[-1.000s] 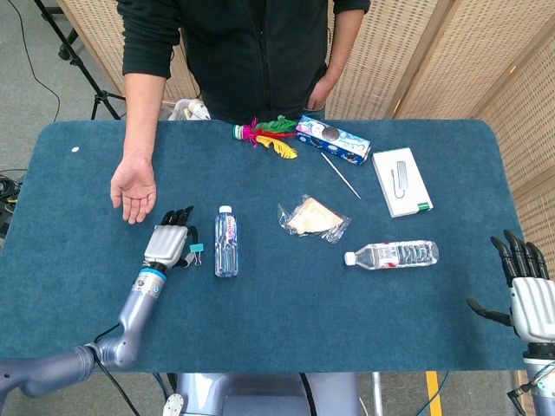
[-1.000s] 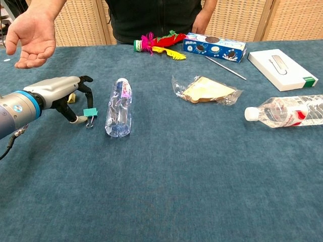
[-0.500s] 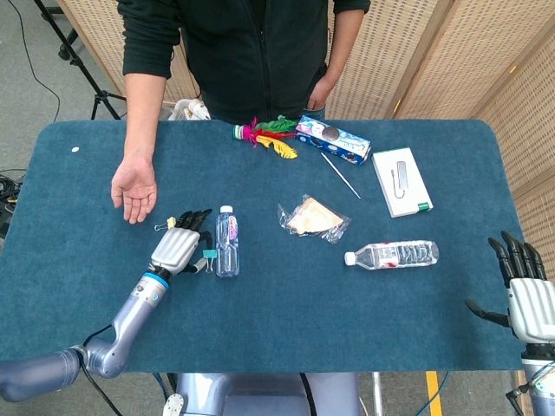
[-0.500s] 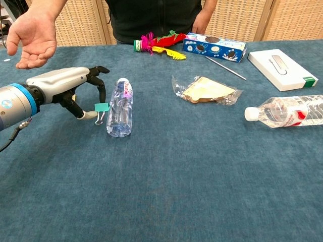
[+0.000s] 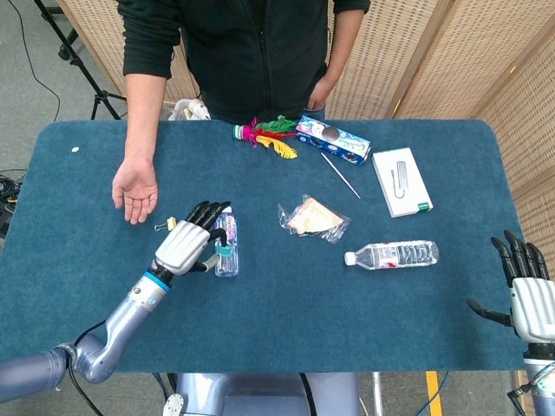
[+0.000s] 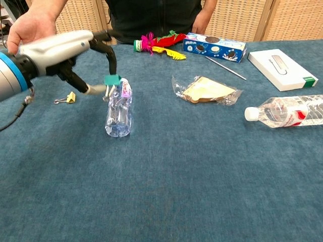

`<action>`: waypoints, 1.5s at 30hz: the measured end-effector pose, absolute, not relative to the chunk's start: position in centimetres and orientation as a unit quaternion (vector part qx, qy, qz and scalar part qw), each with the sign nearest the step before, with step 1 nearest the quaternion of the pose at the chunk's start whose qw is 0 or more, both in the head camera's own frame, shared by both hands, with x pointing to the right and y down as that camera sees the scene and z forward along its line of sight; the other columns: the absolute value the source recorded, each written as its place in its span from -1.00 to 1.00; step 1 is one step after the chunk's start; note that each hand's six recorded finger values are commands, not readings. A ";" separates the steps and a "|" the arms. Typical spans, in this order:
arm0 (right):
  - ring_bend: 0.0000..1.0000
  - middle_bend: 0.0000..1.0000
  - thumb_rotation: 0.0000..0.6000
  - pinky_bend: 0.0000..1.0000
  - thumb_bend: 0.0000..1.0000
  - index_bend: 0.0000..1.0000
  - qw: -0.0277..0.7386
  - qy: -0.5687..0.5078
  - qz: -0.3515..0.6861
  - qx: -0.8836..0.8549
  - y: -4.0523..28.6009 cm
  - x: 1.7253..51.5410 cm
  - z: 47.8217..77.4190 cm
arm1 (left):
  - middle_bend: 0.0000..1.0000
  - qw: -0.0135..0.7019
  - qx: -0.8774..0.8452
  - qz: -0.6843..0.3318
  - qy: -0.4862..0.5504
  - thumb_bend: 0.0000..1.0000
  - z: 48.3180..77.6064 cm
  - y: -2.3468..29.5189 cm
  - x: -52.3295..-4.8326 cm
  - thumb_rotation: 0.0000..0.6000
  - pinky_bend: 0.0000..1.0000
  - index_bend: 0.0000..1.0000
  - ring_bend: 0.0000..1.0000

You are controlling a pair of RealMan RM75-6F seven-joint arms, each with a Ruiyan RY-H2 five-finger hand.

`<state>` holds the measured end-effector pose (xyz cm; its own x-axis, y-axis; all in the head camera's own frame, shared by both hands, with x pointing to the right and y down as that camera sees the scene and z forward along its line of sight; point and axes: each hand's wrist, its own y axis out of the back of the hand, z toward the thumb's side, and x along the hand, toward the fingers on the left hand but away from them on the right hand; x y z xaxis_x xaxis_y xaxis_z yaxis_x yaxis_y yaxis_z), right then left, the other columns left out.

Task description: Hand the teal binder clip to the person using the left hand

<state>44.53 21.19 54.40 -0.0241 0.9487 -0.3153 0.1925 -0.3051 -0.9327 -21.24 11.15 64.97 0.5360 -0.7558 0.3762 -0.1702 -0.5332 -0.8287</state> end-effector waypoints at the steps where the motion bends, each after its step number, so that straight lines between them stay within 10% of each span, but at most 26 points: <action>1: -1.00 -1.00 1.00 -1.00 -1.00 -1.00 0.352 -0.473 0.537 -0.603 21.2 44.6 54.4 | -1.00 0.393 -0.782 -0.384 0.296 -0.13 64.6 10.9 -21.4 1.00 -1.00 0.35 -1.00; 11: -1.00 -1.00 1.00 -1.00 -1.00 -1.00 0.353 -0.474 0.534 -0.604 21.3 44.5 54.2 | -1.00 0.455 -0.684 -0.445 0.356 -0.13 60.2 6.0 -29.2 1.00 -1.00 0.36 -1.00; 24: -1.00 -1.00 1.00 -1.00 -1.00 -1.00 0.352 -0.473 0.539 -0.602 21.2 44.5 54.4 | -1.00 0.412 -0.649 -0.517 0.377 -0.14 62.5 4.0 -37.2 1.00 -1.00 0.34 -1.00; 31: -1.00 -1.00 1.00 -1.00 -1.00 -1.00 0.349 -0.477 0.540 -0.599 21.1 44.8 54.3 | -1.00 0.387 -0.667 -0.511 0.380 -0.93 63.4 4.2 -37.3 1.00 -1.00 -0.64 -1.00; 45: -1.00 -1.00 1.00 -1.00 -1.00 -1.00 0.349 -0.476 0.537 -0.603 21.2 44.7 54.1 | -1.00 0.388 -0.658 -0.498 0.411 -0.99 60.4 4.3 -38.5 1.00 -1.00 -0.79 -1.00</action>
<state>44.68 21.20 54.14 -0.0290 0.9487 -0.3148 0.1984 -0.3032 -0.9320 -38.49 4.30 60.44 0.1666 -0.9267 0.3368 -0.1536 -0.3618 -0.9195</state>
